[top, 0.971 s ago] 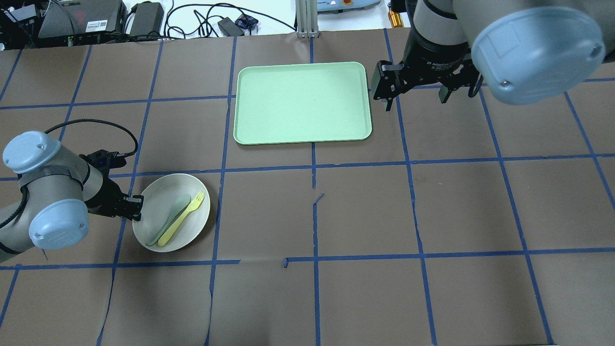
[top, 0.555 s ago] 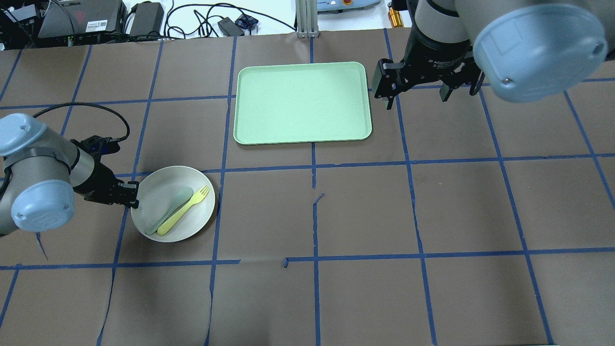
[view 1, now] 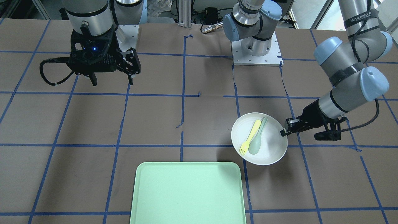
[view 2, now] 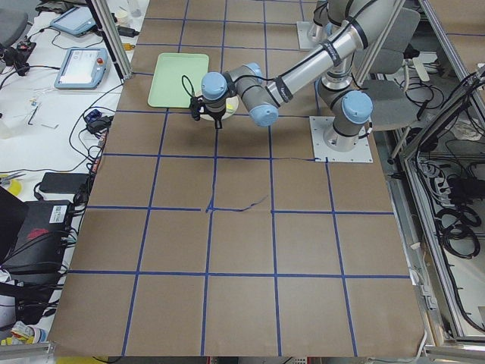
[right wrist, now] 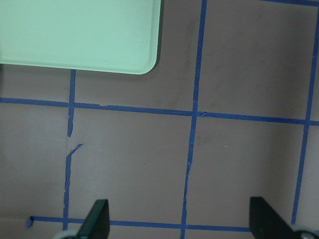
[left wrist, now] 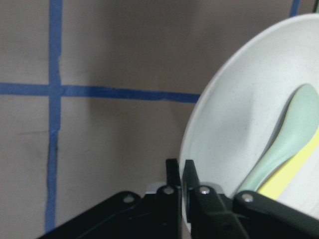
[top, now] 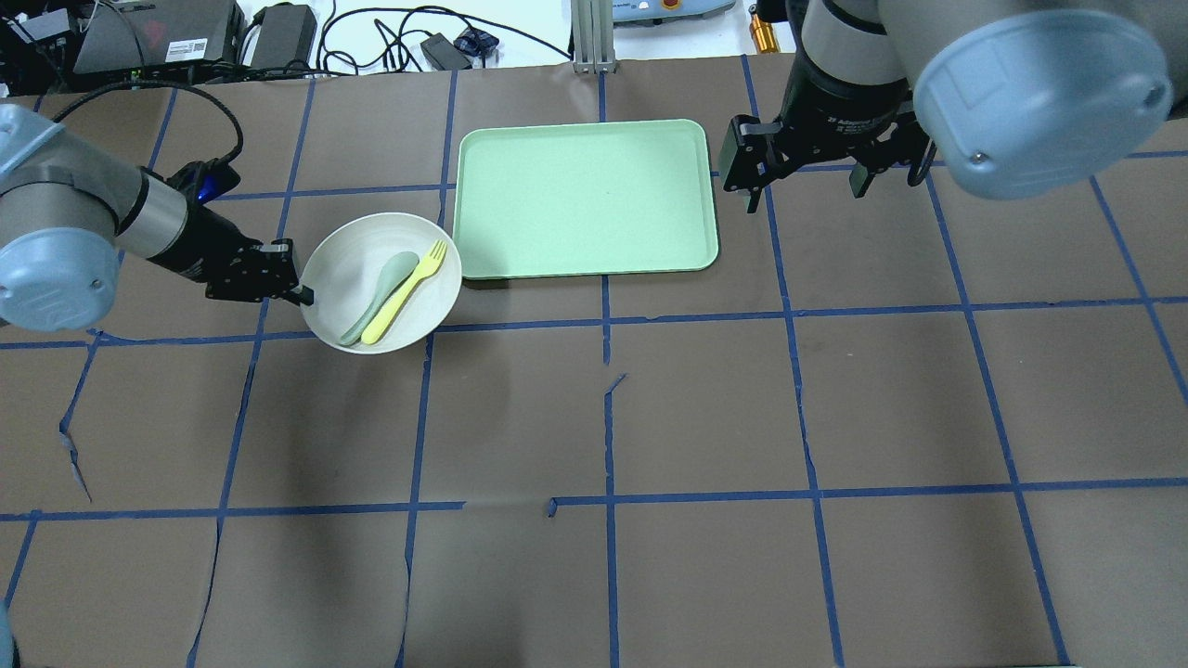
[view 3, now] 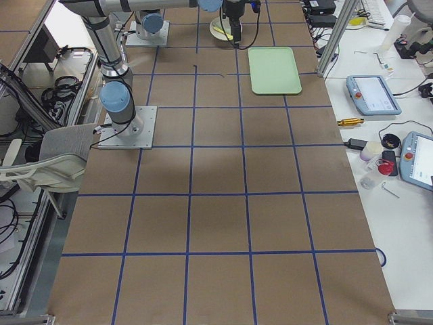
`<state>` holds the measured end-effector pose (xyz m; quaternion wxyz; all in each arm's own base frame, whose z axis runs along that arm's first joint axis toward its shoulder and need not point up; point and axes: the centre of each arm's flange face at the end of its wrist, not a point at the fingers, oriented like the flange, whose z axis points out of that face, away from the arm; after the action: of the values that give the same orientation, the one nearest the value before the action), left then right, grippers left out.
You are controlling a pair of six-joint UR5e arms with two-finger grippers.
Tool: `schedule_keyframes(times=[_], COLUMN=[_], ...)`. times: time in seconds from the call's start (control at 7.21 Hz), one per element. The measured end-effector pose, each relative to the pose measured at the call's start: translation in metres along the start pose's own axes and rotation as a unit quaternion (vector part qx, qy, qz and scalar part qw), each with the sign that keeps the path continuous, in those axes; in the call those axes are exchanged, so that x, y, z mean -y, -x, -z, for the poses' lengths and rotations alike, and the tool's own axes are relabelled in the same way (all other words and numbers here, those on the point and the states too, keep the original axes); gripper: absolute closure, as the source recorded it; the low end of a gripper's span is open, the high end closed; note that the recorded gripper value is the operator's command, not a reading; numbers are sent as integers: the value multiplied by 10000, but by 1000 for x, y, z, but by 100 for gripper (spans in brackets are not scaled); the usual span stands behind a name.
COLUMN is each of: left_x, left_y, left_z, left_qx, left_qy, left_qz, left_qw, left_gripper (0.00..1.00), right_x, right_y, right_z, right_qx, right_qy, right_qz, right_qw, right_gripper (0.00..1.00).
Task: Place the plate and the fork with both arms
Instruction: 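Carry the plate with the left gripper onto the green tray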
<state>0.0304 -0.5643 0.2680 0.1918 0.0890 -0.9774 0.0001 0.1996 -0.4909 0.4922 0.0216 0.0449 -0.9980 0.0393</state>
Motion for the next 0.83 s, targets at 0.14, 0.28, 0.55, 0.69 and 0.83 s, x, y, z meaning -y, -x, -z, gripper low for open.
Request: schedule_keyframes(times=[0.14,0.28,0.55,0.69,0.83], left_x=[30,59,103,111,114], left_y=[-40,-79,-152,-175,-190], left_z=[-16,-35,-84,-109,-128], left_qx=[-56,-57,13,94,213], left_qy=[45,79,-24,-204,-417], left_qz=[109,215,644,902,1165], left_qw=[9999,9997,9979,9957,9921], left_gripper=[100,100,100,100,100], right_x=[0,-1,-1,-1,-1], right_y=[0,0,1,1,1], right_z=[-1,-2,-2,-3,-3], right_qx=[0,1,5,6,6], right_qy=[8,17,31,34,37], right_qz=[-8,-21,-40,-46,-48], right_qw=[10000,10000,10000,10000,10000], right_gripper=[0,0,0,0,0])
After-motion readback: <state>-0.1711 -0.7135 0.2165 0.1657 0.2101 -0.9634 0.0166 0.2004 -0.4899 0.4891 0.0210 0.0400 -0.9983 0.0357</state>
